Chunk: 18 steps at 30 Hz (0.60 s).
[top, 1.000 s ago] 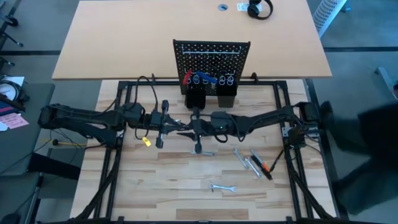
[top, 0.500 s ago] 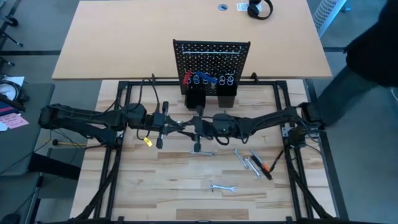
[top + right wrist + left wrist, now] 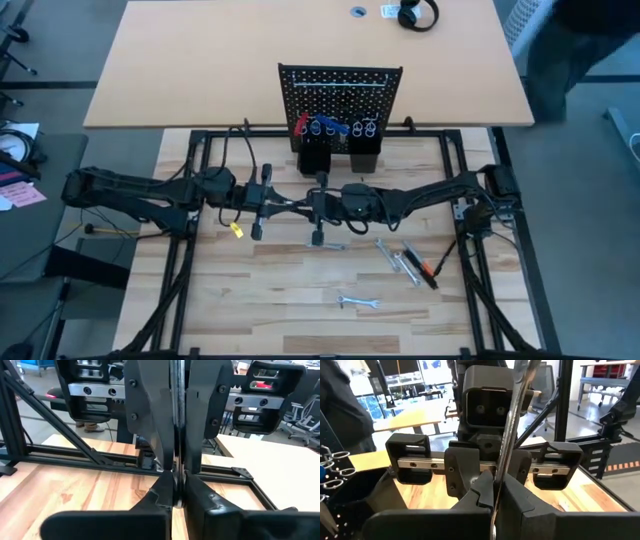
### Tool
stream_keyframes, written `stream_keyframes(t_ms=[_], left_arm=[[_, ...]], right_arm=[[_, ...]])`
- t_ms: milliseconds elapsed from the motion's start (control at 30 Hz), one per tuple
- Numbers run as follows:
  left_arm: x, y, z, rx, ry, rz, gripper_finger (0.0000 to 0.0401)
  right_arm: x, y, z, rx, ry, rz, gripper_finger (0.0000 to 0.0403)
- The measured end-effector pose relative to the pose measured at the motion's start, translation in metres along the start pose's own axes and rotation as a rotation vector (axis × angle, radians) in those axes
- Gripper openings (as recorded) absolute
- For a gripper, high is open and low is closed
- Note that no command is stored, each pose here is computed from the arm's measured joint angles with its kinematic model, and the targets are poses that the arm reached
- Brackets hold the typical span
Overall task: Hang tools onto peg board
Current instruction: Hang the wrench on the pegboard
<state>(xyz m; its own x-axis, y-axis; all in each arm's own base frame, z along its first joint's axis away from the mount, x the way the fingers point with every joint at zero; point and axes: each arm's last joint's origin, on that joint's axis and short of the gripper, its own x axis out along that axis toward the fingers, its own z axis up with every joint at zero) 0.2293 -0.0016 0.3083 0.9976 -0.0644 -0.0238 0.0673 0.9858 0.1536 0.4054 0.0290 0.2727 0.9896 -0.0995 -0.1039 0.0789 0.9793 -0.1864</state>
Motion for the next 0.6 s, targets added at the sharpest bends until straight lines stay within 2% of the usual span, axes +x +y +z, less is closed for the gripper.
stream_keyframes(t_ms=[133, 400, 600], left_arm=[[0.0, 0.0, 0.0, -0.004, 0.007, 0.0, 0.0021], [-0.013, 0.0, 0.005, 0.032, 0.019, 0.005, 0.0115], [-0.01, 0.0, 0.005, 0.084, 0.005, -0.005, 0.0127]], right_arm=[[0.0, 0.0, 0.0, 0.004, 0.0, 0.0, 0.0025], [-0.013, 0.001, 0.018, 0.01, -0.032, 0.011, 0.0025], [-0.014, 0.006, 0.019, 0.012, -0.041, 0.021, 0.0025]])
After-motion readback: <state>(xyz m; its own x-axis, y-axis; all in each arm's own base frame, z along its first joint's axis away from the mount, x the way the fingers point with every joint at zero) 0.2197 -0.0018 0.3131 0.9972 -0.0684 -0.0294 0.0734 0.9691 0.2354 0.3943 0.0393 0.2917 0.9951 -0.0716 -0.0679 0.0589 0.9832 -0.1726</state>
